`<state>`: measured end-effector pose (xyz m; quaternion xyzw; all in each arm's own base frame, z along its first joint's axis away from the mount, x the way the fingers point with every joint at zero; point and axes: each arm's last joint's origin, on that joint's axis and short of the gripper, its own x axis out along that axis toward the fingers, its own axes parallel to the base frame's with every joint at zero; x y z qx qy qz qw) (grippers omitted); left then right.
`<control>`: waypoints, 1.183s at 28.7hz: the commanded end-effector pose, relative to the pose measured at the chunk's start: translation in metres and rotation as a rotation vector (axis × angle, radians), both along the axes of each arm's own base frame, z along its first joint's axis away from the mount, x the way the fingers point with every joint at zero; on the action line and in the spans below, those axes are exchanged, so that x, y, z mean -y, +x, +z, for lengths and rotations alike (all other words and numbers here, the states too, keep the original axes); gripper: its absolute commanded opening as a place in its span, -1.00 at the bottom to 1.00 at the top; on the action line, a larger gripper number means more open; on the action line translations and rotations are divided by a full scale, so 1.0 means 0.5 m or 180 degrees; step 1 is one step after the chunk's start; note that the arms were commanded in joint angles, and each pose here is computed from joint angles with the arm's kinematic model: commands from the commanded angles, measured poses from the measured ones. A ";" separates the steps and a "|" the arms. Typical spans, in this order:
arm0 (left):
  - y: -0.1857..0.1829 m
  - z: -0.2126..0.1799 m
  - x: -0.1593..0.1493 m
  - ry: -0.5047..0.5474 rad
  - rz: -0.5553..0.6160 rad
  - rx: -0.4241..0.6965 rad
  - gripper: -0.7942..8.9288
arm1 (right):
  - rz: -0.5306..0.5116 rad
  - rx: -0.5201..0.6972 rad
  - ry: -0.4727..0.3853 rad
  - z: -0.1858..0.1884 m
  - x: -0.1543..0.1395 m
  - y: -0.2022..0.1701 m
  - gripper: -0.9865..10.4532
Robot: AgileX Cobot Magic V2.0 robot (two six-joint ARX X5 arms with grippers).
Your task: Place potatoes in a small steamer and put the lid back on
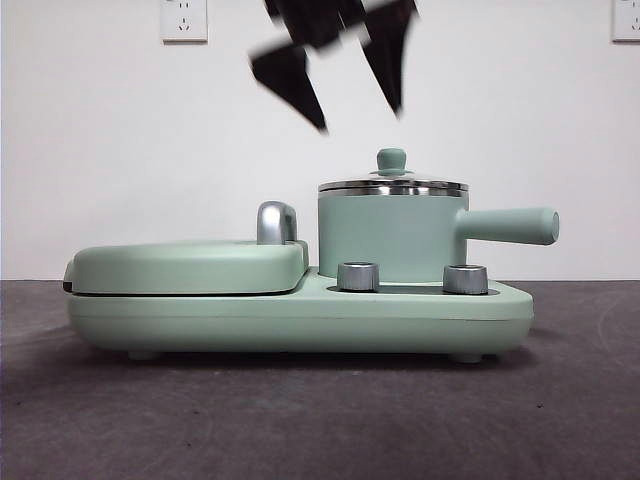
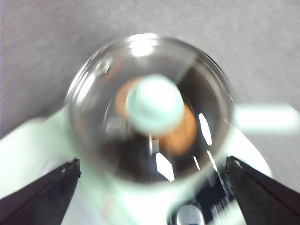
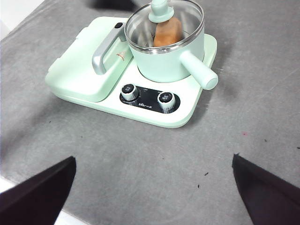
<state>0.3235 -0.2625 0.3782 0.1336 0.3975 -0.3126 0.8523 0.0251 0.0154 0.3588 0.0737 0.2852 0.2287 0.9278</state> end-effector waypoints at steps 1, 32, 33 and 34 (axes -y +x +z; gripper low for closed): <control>-0.040 0.050 -0.034 0.0026 0.0004 -0.0042 0.19 | 0.0008 0.0064 0.0064 0.008 -0.001 0.000 0.22; -0.567 -0.015 -0.453 -0.1528 0.0154 0.0659 -0.82 | 0.0365 0.0173 0.0235 0.017 -0.008 0.001 -0.77; -0.567 -0.015 -0.453 -0.1528 0.0155 0.0658 -0.83 | 0.0377 0.0188 0.0216 0.017 -0.008 0.001 -0.76; -0.567 -0.015 -0.453 -0.1525 0.0154 0.0656 -0.83 | 0.0373 0.0194 0.0213 0.018 -0.008 0.001 -0.75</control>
